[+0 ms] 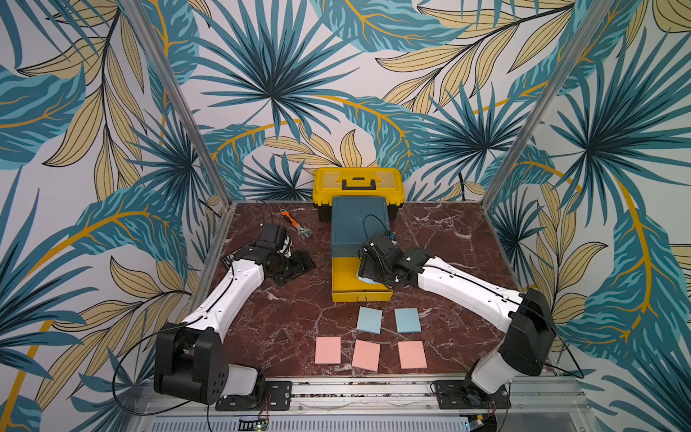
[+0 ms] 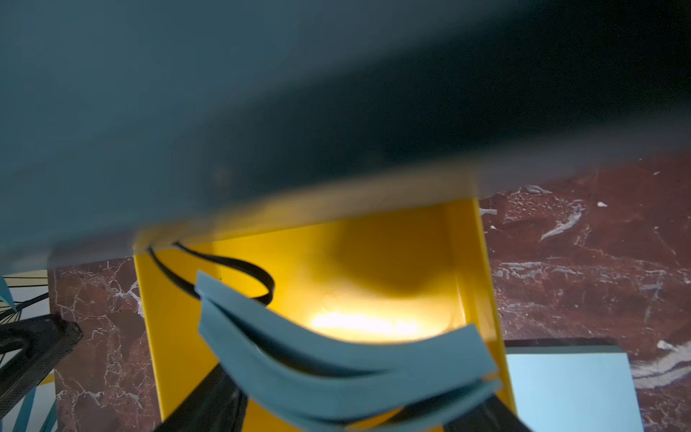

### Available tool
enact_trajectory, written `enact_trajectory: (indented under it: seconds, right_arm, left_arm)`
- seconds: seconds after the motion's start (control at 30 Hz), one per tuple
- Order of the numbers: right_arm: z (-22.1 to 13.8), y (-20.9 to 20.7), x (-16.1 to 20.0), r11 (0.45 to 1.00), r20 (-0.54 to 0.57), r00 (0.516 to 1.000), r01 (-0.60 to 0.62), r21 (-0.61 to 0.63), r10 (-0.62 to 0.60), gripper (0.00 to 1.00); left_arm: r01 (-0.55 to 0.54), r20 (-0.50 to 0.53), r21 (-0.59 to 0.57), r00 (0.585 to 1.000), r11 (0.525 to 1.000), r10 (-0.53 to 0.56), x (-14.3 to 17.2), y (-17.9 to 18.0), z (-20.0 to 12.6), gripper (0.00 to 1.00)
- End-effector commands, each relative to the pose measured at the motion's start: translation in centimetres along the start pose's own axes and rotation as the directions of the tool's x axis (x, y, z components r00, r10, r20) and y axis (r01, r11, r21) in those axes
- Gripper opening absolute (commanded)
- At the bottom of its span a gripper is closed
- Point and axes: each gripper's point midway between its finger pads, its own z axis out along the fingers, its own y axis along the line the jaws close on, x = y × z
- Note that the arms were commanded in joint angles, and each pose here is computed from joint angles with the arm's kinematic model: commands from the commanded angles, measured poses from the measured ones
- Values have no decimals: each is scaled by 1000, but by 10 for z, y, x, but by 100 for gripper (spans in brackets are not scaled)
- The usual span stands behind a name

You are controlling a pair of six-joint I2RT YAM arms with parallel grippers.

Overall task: Please put the sticky notes in the drawer by color
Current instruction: Place the sticky notes in the drawer.

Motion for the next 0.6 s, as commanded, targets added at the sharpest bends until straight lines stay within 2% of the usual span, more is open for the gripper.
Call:
enact_trajectory:
  seconds: [0.0, 0.4, 0.57]
  right_arm:
    - [13, -11, 14, 996, -55, 997, 60, 67, -57, 75]
    - [16, -16, 28, 990, -120, 989, 99, 98, -87, 75]
    - [18, -19, 31, 989, -133, 987, 102, 106, -87, 81]
  left_arm:
    - [4, -3, -17, 1000, 1000, -4, 2, 6, 0, 84]
    - [6, 10, -14, 1000, 1000, -6, 1, 5, -4, 84]
    - [8, 13, -12, 1000, 1000, -8, 2, 6, -5, 84]
